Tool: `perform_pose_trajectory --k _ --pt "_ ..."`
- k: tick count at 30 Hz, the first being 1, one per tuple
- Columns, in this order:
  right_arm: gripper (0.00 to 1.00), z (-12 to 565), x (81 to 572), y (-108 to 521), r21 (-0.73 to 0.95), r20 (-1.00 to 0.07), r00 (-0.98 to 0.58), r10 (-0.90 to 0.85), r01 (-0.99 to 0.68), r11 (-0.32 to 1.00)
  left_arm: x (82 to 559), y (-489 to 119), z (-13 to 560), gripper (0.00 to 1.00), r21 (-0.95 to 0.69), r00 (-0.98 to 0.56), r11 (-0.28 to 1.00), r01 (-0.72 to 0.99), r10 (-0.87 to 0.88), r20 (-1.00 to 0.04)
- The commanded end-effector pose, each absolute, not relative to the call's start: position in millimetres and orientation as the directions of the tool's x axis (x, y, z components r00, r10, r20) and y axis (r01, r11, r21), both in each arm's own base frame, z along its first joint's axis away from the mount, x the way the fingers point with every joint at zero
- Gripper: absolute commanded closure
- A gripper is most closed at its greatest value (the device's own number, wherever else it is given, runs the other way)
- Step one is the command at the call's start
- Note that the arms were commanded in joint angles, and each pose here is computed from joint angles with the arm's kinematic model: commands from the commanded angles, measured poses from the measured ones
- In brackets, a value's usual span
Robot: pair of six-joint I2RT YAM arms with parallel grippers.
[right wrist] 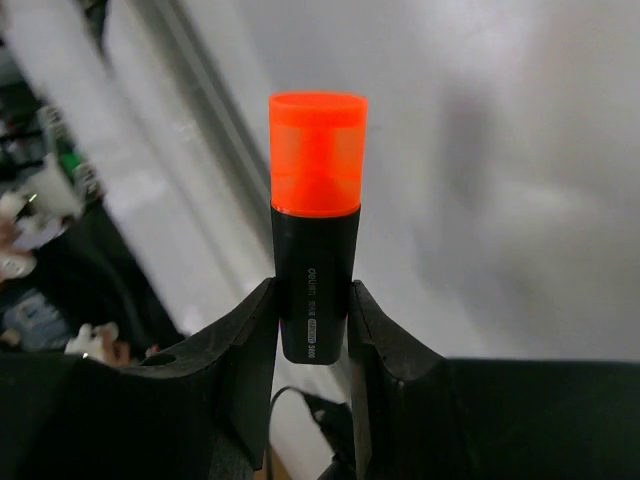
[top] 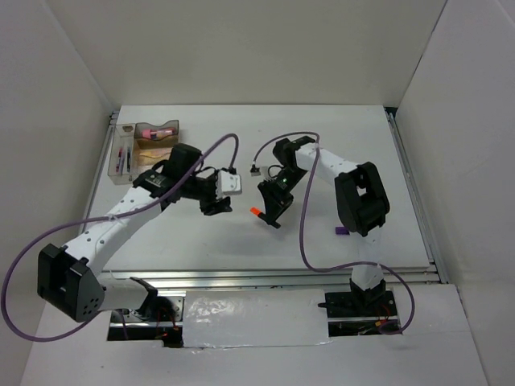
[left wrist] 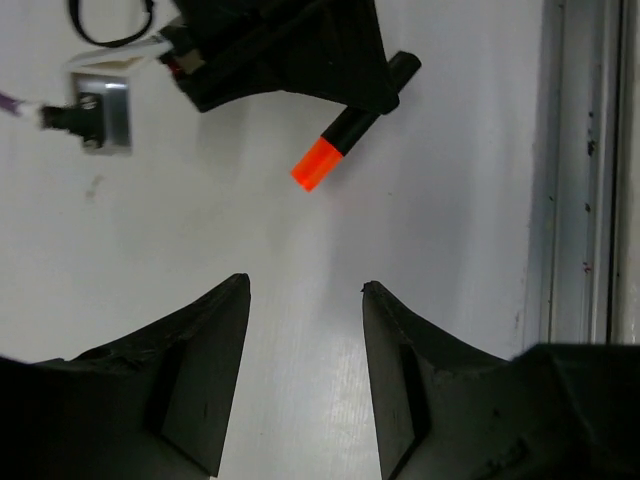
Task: Sort the stationery into containers
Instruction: Pick up the pen from the center of the board.
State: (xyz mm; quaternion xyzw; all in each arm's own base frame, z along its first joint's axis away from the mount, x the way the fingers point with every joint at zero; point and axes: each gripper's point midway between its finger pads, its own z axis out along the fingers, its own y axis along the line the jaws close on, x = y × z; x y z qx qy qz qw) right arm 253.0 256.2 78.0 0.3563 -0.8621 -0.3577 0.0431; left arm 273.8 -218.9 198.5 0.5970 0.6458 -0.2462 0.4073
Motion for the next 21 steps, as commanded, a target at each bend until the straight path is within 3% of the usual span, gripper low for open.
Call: perform_pose_trajectory --k 1,10,21 --pt "1.00 122.9 218.0 264.2 0.813 -0.198 -0.712 -0.673 -0.503 0.293 249.7 -231.2 189.8 0.40 0.259 0.192 0.007 0.966 0.651 -0.734" --pt "1.00 135.3 194.5 270.8 0.876 -0.180 -0.709 -0.682 -0.430 0.217 225.9 -254.9 168.8 0.38 0.344 0.326 -0.128 0.930 0.719 -0.613" --pt "1.00 145.3 180.4 278.8 0.882 -0.192 -0.692 -0.696 -0.432 0.187 221.8 -279.0 159.6 0.39 0.352 0.345 -0.151 0.924 0.724 -0.597"
